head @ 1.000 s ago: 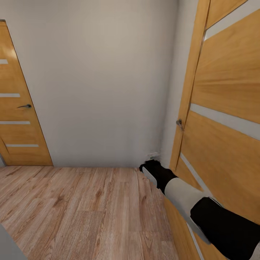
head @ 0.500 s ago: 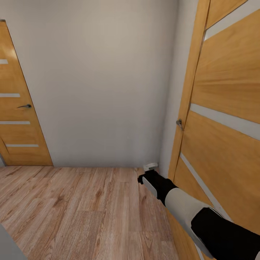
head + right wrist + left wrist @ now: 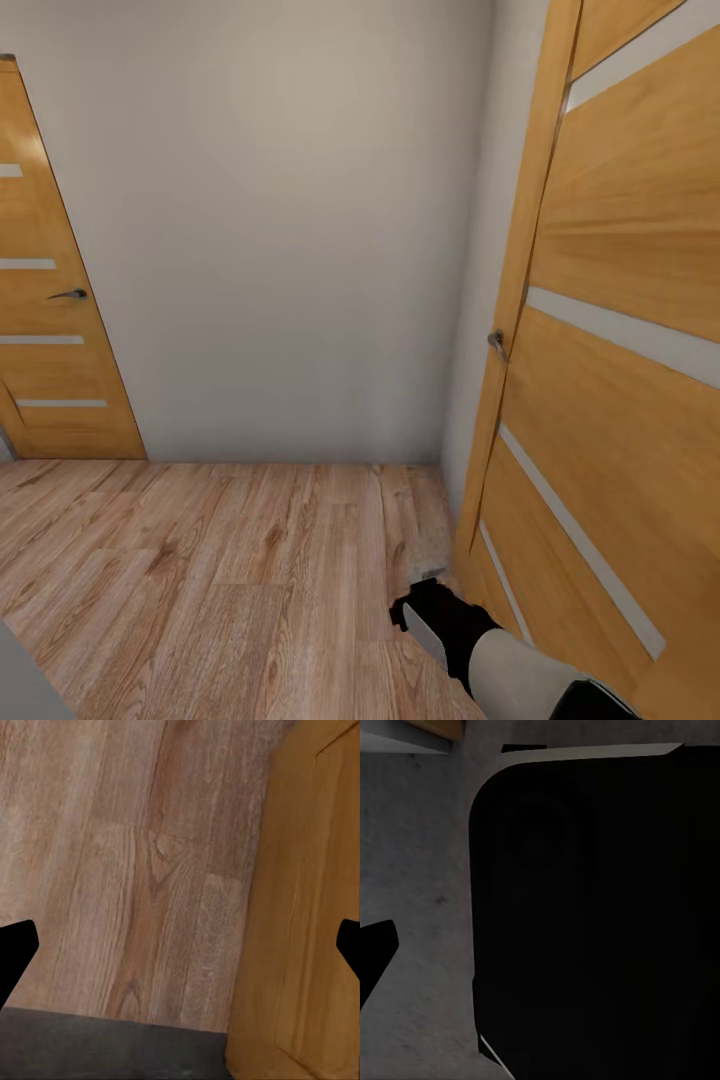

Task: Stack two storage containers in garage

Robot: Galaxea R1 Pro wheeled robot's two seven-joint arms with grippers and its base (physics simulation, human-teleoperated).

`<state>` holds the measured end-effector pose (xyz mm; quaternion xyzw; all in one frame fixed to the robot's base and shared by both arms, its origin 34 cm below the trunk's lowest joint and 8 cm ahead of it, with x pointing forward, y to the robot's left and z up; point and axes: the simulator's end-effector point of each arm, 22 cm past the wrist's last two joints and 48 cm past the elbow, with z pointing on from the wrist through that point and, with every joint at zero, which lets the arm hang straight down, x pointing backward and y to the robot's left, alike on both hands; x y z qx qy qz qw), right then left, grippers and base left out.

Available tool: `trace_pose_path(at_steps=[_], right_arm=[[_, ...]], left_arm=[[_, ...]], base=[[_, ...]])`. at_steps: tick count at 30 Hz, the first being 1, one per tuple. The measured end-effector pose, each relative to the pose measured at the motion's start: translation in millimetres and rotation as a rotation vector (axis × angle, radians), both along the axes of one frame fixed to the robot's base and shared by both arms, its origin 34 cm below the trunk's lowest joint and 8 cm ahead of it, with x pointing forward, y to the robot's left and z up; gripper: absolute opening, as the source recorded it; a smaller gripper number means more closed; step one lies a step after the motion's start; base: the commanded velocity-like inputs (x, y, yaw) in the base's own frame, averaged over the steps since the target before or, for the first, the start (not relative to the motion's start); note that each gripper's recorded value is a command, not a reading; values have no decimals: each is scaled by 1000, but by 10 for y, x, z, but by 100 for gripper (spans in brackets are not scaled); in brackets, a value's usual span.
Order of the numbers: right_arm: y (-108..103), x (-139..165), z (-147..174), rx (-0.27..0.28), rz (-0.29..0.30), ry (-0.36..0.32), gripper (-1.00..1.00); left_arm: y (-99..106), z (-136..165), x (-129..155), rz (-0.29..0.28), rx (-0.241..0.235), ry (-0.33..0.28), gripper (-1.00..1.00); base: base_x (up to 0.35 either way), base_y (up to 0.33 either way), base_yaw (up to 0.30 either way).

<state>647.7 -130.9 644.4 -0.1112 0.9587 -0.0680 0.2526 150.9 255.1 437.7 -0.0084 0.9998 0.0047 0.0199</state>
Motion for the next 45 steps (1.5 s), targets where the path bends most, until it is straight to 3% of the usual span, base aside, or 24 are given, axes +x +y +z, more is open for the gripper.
trace_pose_path(at_steps=[3,6,10,15,22,35,39,45], right_arm=[[-177,-424,-420,-8,-20,63,100],[-297,-664,-635,-7,-26,102,100],[-411,-972,-891,32,-20,138,100],[-585,-1402,-1154,-5,15,187,100],[-885,-1902,-1422,-38,24,228,100],[-1357,-2692,-1740,-35,12,264,100],[-1568,-3082,-1845,-29,13,288,100],[-1605,-3532,-1938,-13,12,337,100]], left_arm=[[-1,0,0,0,0,0,100],[-2,0,0,0,-1,0,100],[-1,0,0,-1,-1,0,100],[-1,0,0,-1,0,0,100],[0,0,1,0,0,0,100],[0,0,1,0,0,-1,100],[0,0,0,0,0,0,100],[-3,0,1,-1,-1,0,100]], base=[[0,0,0],[0,0,0],[0,0,0],[0,0,0],[0,0,0],[0,0,0],[0,0,0],[0,0,0]])
